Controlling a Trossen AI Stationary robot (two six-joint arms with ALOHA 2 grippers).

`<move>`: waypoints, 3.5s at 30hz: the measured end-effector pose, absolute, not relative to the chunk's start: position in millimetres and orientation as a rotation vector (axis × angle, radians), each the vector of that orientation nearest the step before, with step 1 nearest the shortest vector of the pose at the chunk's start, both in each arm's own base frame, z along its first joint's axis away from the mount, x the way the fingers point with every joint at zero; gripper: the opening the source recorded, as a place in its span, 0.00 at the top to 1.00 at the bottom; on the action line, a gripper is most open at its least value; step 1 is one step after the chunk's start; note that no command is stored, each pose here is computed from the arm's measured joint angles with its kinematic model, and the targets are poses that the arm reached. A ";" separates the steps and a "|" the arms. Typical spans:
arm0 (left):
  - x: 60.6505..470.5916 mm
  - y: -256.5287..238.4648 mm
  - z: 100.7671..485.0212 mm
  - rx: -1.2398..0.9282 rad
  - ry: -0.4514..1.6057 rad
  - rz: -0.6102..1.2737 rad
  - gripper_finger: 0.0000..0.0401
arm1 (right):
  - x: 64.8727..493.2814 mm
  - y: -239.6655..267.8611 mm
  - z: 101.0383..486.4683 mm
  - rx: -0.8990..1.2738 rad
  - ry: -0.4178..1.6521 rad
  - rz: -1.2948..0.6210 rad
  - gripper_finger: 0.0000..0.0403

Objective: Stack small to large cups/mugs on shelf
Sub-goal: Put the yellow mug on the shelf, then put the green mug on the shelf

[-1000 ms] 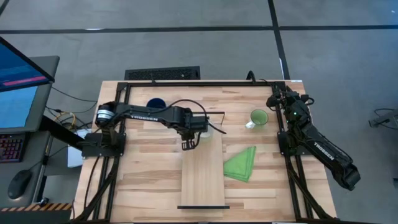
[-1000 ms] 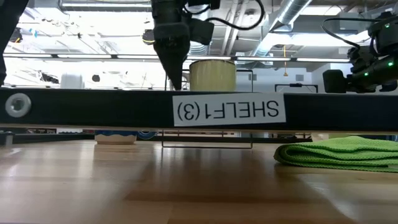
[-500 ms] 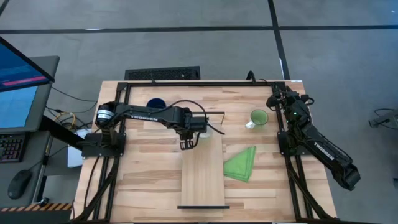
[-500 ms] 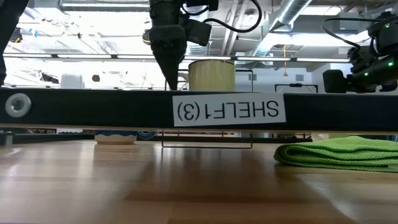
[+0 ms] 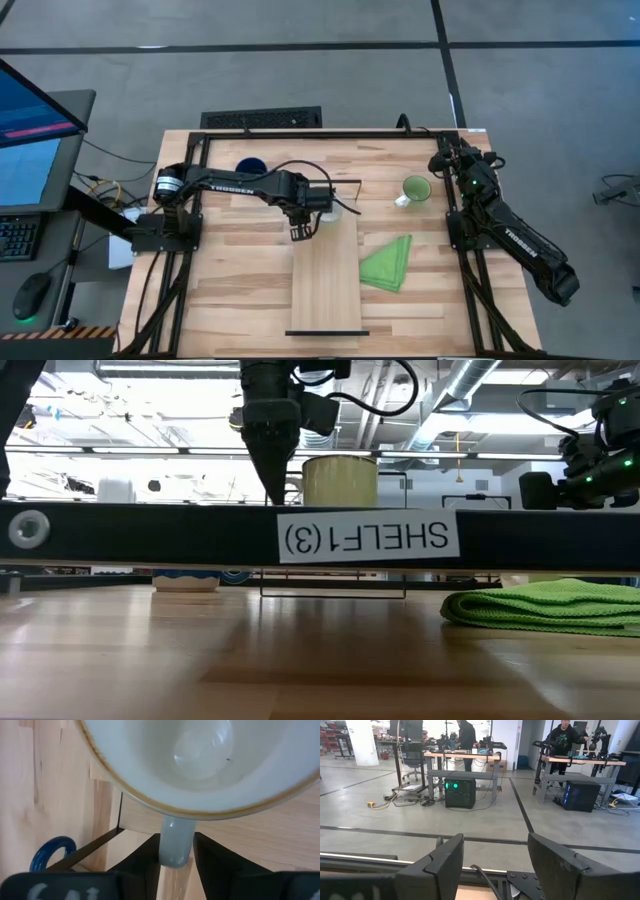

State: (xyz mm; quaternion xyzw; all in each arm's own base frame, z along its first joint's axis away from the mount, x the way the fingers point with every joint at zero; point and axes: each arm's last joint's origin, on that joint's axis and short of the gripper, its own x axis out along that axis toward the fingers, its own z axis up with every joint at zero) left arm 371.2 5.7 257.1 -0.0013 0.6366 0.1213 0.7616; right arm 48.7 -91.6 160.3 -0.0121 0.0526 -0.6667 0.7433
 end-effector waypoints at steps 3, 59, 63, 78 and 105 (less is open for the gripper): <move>371.2 5.6 257.6 -0.005 1.386 0.264 0.74 | 48.7 -91.6 160.3 -0.027 0.115 -1.461 0.39; 179.4 -19.8 323.6 0.048 0.326 0.515 0.74 | 48.9 -91.9 160.6 -0.027 0.113 -1.461 0.39; 162.8 -16.2 301.2 0.075 0.278 0.503 0.74 | 48.9 -91.9 160.6 -0.027 0.113 -1.461 0.39; 138.1 -10.7 241.1 0.117 0.239 0.498 0.74 | 48.9 -92.0 162.1 -0.037 0.100 -1.461 0.39; 134.7 -8.6 195.2 0.115 0.278 0.560 0.74 | 48.8 -91.5 172.5 -0.010 0.030 -1.456 0.39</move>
